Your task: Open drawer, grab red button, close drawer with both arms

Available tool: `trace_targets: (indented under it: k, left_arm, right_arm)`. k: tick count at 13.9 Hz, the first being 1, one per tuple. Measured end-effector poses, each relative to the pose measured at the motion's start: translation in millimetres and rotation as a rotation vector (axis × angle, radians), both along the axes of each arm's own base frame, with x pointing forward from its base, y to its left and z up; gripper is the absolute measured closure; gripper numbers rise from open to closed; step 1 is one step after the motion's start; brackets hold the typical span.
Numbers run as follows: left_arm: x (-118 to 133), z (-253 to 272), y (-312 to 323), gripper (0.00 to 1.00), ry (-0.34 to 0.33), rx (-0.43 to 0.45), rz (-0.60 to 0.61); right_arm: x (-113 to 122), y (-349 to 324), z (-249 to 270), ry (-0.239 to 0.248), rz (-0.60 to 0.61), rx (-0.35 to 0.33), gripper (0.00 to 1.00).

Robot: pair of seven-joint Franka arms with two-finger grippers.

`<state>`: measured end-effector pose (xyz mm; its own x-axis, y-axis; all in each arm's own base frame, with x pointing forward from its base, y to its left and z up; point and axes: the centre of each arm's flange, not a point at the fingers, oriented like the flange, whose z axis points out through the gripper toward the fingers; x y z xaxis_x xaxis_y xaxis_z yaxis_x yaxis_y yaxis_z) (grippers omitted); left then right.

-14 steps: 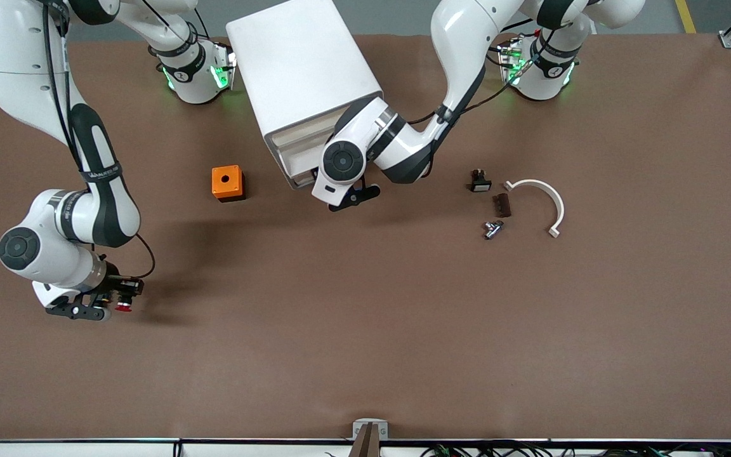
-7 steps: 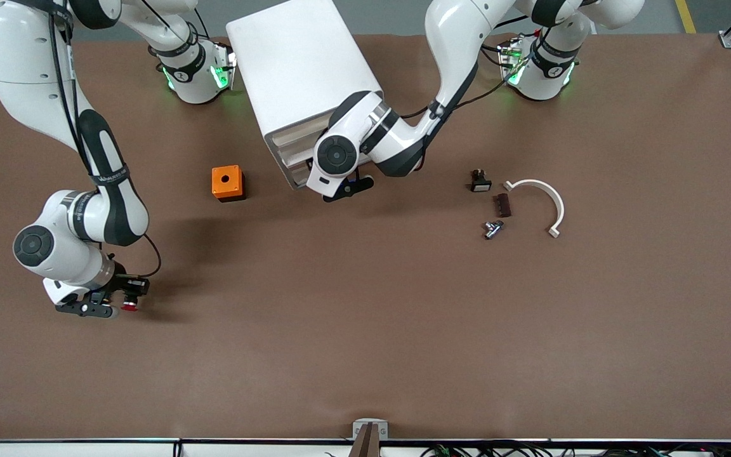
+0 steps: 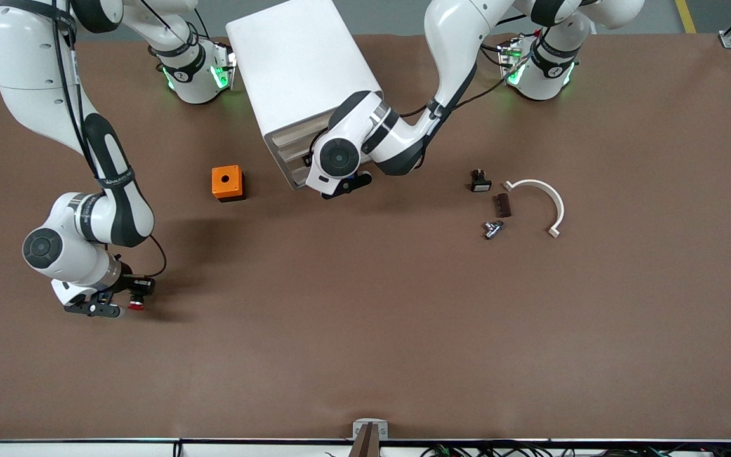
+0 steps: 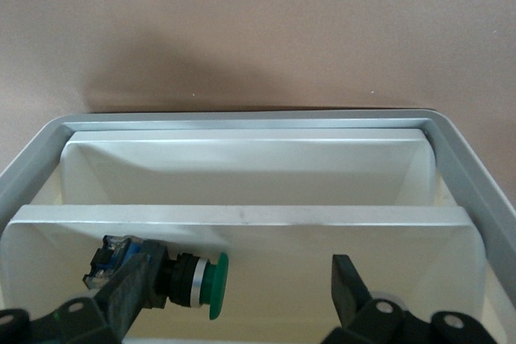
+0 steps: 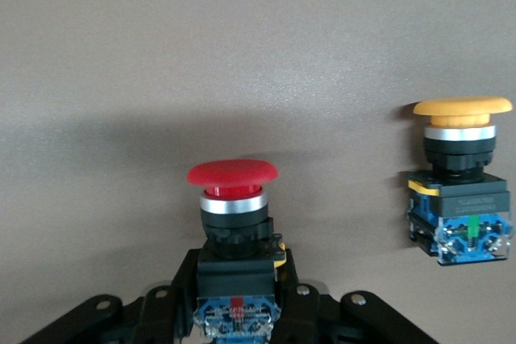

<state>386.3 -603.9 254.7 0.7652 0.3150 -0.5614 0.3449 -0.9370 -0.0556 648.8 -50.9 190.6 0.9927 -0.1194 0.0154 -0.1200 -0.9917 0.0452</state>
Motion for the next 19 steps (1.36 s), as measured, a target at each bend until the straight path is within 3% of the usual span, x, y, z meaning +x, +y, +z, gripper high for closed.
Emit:
trace_targets:
  k: [8, 16, 19]
  left_arm:
    - [13, 4, 6, 0.00, -0.013, -0.007, 0.022]
    - [119, 80, 86, 0.00, -0.091, -0.082, 0.207]
    - [156, 102, 127, 0.00, -0.146, -0.070, 0.253]
  right_arm:
    - [1, -2, -1, -0.014, -0.002, -0.002, 0.59]
    - [2, -5, -1, -0.027, -0.006, -0.004, 0.59]
    - [4, -6, 0, -0.034, -0.005, -0.005, 0.33]
